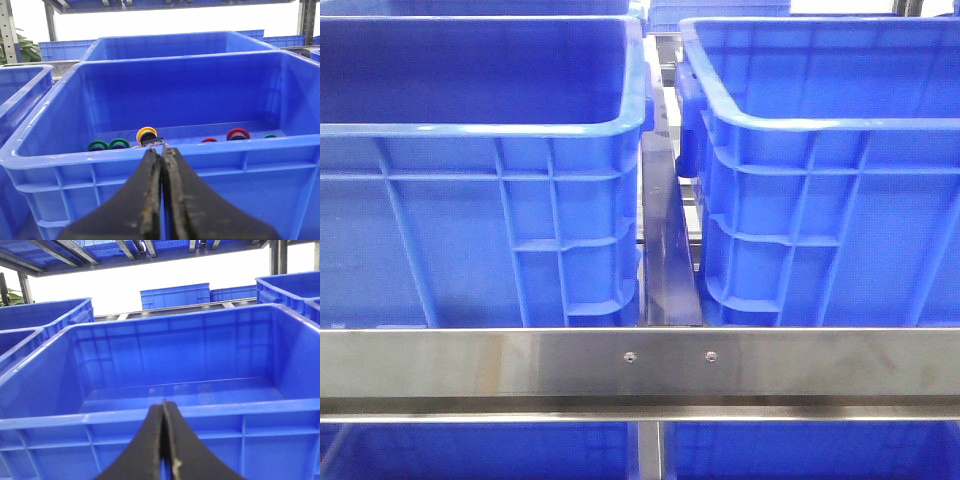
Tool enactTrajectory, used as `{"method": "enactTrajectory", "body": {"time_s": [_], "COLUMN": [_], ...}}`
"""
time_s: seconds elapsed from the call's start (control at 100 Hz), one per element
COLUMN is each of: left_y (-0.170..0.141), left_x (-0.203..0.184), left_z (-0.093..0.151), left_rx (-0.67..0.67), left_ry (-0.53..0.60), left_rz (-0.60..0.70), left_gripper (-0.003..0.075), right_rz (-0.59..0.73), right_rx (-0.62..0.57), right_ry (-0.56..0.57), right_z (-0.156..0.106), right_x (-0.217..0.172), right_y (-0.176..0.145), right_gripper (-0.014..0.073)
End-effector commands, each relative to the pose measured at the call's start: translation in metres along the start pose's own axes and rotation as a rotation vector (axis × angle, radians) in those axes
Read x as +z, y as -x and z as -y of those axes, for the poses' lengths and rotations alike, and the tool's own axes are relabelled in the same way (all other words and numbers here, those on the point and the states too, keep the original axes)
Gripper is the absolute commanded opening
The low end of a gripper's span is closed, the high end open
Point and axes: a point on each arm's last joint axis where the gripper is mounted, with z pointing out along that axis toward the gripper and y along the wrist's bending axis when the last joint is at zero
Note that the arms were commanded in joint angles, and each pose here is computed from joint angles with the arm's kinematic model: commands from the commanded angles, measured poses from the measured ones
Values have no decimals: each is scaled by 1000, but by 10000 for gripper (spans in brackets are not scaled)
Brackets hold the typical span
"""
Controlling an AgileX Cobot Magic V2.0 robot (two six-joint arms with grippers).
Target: Pick red and yellow buttons and place in box
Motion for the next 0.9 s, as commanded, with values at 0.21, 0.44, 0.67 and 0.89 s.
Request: {"method": "enactTrajectory", "body": {"time_s": [0.21,0.44,0.67,0.89], "left_y": [-7,15,71,128], "left_x": [-2,-4,-3,16], "left_z": [1,0,0,-1], "left_rx": [-8,-55,-125,-124], "left_ry": [-10,-2,7,24], "left_rz": [63,75,2,-176], "left_gripper": [-19,-19,-19,-19], "right_rz": [125,125,125,125], "right_rx": [-9,-9,-9,-9], "right_ry": [20,20,20,20], "right_z": [-3,-3,-3,-3], "right_x": [-3,-3,-3,-3], "right_y": [16,16,16,16], "right_gripper": [-68,-68,-68,-68]}}
